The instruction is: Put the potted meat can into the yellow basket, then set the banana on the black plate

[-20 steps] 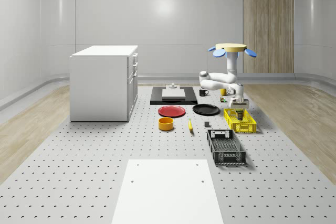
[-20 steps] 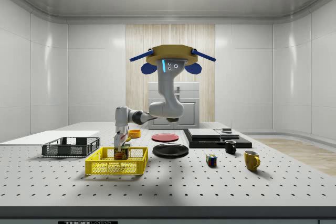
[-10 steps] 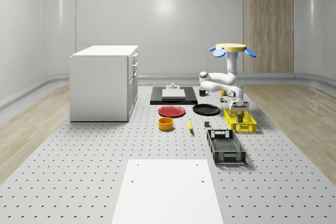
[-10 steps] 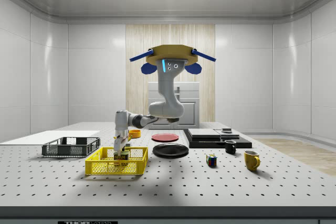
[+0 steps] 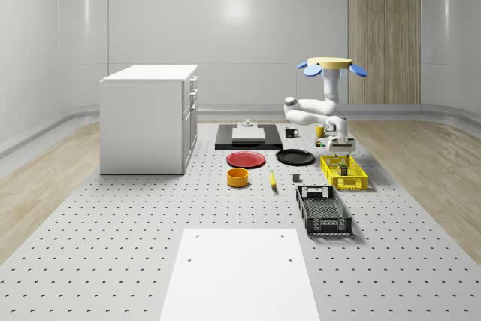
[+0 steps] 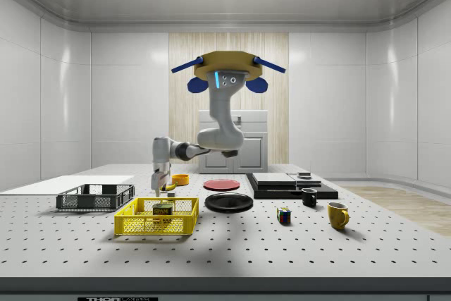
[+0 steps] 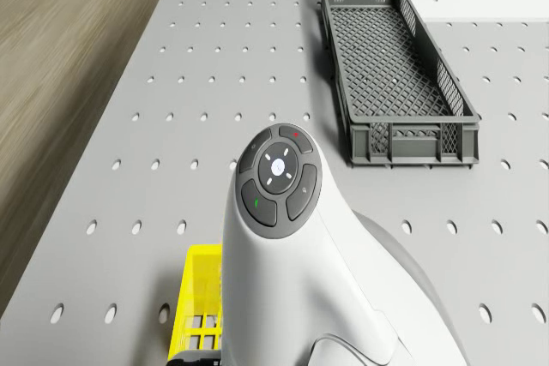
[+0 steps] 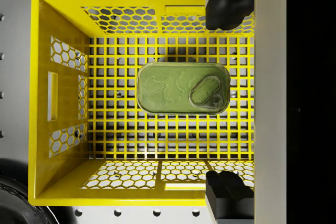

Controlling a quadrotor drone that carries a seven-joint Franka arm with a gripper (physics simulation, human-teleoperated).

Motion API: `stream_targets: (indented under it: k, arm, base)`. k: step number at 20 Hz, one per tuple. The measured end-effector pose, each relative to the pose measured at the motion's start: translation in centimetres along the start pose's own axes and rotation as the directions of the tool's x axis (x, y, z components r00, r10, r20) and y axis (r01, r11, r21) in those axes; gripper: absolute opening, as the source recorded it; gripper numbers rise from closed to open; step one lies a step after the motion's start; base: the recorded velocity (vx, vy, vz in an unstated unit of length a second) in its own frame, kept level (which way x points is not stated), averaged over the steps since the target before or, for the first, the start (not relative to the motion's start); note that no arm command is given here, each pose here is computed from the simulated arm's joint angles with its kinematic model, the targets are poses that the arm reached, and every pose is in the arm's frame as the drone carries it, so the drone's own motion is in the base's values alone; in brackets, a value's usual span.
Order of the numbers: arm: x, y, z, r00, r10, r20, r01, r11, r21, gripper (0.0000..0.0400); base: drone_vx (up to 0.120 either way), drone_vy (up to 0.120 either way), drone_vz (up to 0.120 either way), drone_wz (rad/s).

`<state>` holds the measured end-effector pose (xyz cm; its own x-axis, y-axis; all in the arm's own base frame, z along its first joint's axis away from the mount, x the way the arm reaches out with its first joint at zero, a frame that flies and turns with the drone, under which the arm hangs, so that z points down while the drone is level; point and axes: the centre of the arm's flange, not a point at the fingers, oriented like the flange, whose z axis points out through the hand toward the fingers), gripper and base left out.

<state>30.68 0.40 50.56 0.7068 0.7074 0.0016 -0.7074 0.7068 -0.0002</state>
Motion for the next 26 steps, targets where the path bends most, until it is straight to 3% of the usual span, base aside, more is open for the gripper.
stream_targets:
  k: [9, 12, 26]
  arm:
    - [0.00, 0.00, -0.26, 1.000, 0.000, 0.000, 0.000, 1.000, 0.000, 0.0400]
    - [0.00, 0.00, -0.28, 1.000, 0.000, 0.000, 0.000, 1.000, 0.000, 0.0400]
    - [0.00, 0.00, -0.30, 1.000, 0.000, 0.001, 0.000, 1.000, 0.000, 0.0400]
  base:
    - [0.120, -0.120, 0.000, 0.000]
    - [0.120, -0.027, 0.000, 0.000]
    - [0.000, -0.120, -0.014, 0.000]
